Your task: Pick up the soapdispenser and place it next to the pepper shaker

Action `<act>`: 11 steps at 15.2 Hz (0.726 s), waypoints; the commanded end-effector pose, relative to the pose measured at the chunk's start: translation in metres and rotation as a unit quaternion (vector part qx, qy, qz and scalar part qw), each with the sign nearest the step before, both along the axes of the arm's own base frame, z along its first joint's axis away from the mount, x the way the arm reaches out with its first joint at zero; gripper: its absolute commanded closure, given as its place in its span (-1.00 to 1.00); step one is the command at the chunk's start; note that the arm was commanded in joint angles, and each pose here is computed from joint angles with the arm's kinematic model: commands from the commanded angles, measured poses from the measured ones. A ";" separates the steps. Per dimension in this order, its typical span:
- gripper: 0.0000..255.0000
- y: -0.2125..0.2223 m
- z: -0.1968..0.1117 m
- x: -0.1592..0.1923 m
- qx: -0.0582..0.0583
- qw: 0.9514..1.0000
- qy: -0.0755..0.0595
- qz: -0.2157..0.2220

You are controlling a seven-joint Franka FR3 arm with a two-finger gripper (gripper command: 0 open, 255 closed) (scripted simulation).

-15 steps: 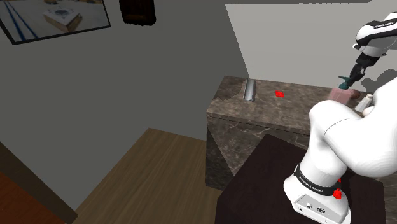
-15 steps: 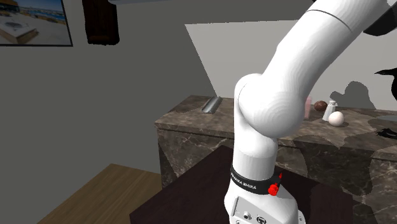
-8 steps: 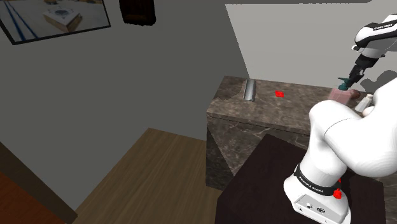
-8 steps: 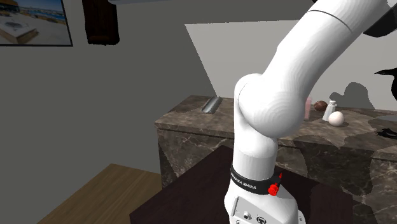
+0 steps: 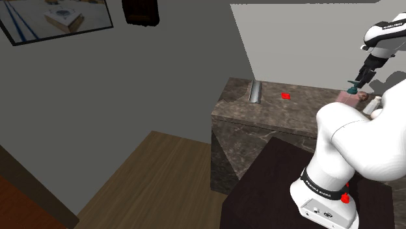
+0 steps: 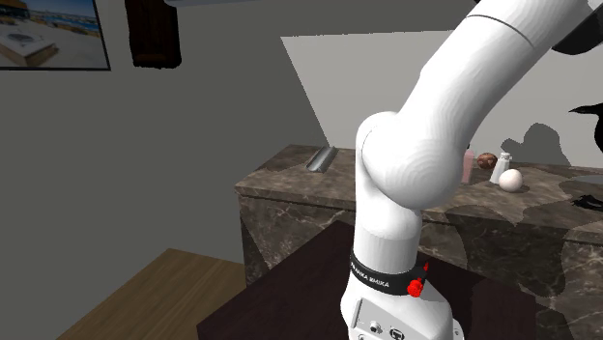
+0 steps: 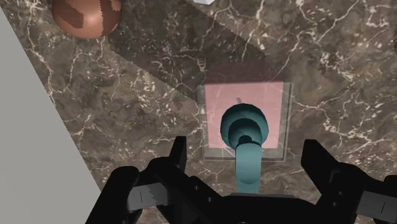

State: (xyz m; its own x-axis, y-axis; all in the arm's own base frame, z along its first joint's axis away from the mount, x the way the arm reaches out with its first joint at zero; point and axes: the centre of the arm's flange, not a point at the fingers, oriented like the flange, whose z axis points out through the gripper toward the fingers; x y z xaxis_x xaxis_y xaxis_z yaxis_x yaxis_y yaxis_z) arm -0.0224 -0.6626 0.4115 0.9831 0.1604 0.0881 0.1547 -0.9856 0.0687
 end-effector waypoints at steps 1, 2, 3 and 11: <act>-1.00 0.001 0.019 -0.002 0.000 1.000 0.000 0.000; -1.00 0.001 0.033 -0.003 0.000 1.000 0.000 0.000; -1.00 0.002 0.043 -0.004 0.000 1.000 0.000 0.000; -1.00 0.002 0.043 -0.004 0.000 1.000 0.000 0.000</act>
State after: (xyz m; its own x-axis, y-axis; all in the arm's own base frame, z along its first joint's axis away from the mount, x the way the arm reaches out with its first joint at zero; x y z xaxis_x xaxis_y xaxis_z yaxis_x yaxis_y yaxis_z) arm -0.0266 -0.6606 0.4543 0.9831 0.1605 0.0882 0.1548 -0.9856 0.0686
